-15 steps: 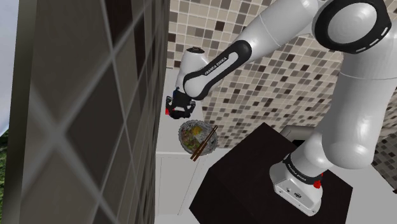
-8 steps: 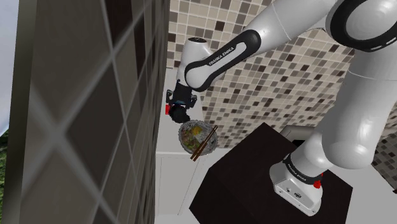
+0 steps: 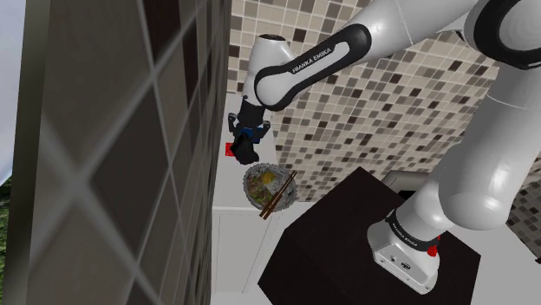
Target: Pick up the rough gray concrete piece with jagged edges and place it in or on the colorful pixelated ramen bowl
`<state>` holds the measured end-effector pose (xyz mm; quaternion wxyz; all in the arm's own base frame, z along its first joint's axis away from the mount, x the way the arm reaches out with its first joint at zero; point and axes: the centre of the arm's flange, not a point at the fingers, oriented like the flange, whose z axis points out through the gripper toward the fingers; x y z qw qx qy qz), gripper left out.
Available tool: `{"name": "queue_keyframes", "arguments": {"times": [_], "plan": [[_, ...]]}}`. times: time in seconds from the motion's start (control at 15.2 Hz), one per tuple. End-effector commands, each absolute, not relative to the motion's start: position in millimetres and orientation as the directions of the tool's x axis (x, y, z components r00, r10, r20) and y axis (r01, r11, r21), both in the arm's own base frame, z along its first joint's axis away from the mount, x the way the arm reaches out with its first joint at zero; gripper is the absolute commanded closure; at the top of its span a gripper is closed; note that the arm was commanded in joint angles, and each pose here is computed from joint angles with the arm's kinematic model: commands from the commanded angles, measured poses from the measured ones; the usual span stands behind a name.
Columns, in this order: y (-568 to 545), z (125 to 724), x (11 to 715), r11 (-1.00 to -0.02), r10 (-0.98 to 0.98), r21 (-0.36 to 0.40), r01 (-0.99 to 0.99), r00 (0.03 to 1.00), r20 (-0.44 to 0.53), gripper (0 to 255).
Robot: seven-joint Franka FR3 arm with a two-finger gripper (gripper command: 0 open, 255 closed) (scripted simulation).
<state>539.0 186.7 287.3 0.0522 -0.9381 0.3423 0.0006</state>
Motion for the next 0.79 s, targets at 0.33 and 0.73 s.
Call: {"name": "queue_keyframes", "arguments": {"times": [0.33, 0.73], "plan": [[187, 322, 540, -0.76, -0.642, -0.098, -0.642, 0.766, -0.037, 255], [201, 329, 463, -0.76, -0.642, -0.098, -0.642, 0.766, -0.037, 255]]}}
